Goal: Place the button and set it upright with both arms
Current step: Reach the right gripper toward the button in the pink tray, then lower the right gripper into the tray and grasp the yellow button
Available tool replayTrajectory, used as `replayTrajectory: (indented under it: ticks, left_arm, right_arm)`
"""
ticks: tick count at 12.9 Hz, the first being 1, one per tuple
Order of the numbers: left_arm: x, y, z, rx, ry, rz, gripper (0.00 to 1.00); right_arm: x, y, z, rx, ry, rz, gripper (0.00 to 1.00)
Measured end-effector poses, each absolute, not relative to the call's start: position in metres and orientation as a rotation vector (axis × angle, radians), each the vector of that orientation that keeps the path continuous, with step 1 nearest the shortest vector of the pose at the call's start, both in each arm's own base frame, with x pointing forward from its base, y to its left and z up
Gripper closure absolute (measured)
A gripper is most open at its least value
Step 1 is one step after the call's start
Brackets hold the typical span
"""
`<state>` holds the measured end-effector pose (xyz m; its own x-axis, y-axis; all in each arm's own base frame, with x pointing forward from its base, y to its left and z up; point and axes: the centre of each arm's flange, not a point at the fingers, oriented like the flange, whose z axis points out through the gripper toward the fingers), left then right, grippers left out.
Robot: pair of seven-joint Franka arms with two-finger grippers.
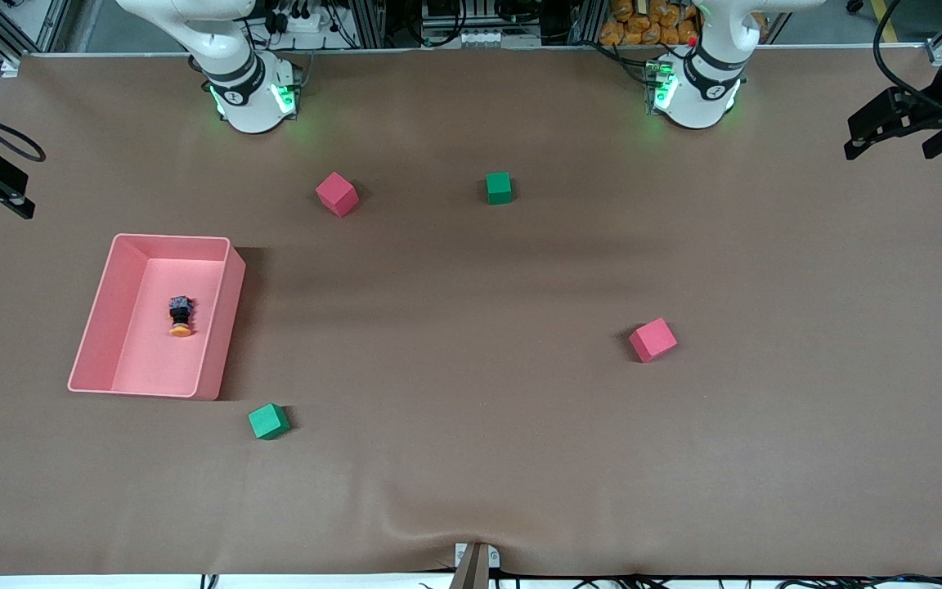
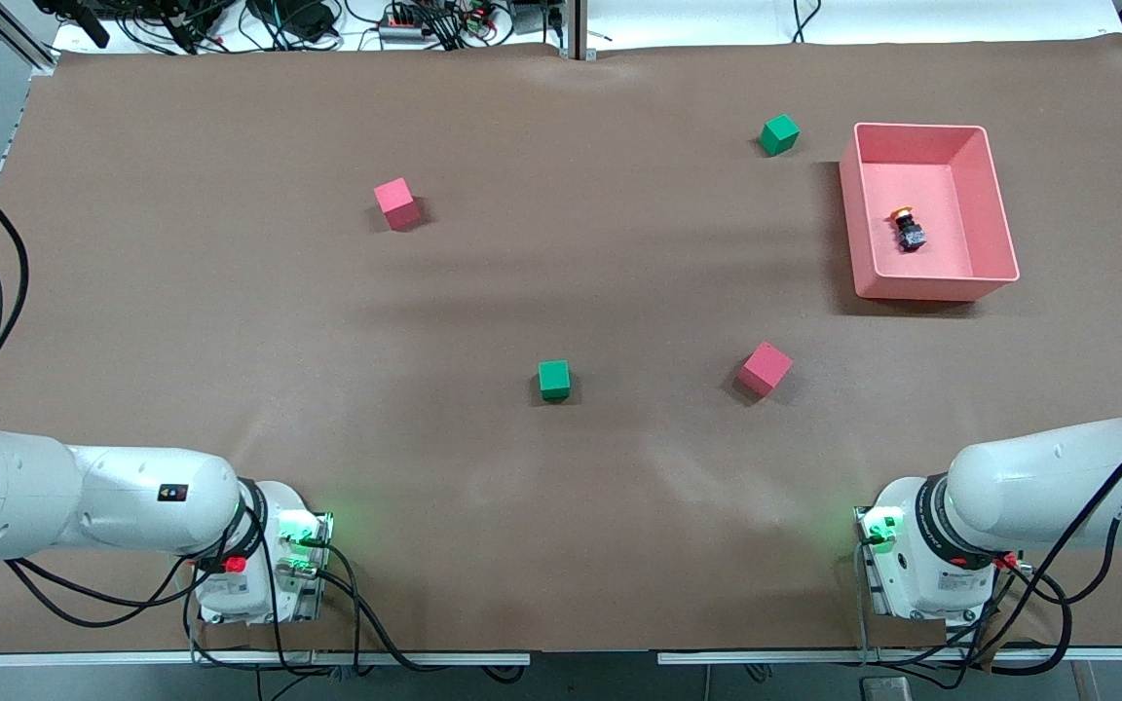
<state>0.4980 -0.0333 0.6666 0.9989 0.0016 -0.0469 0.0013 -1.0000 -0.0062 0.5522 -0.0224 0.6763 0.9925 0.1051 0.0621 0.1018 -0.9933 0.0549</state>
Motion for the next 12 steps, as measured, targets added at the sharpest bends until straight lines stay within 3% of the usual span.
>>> replayTrajectory:
  ticks: [5, 9, 12]
  left_arm:
    - [0.502, -0.028, 0.662, -3.134, -0.020, 0.088, 0.00]
    - [0.502, -0.027, 0.661, -3.134, -0.022, 0.096, 0.00]
    - [0.502, -0.027, 0.661, -3.134, -0.022, 0.099, 0.00]
  right_arm:
    - [0.559, -0.023, 0.657, 3.090, 0.160, 0.035, 0.00]
    - [0.595, -0.030, 0.577, 3.099, 0.154, -0.177, 0.00]
    - [0.626, -0.046, 0.488, 3.103, 0.125, -0.345, 0.00]
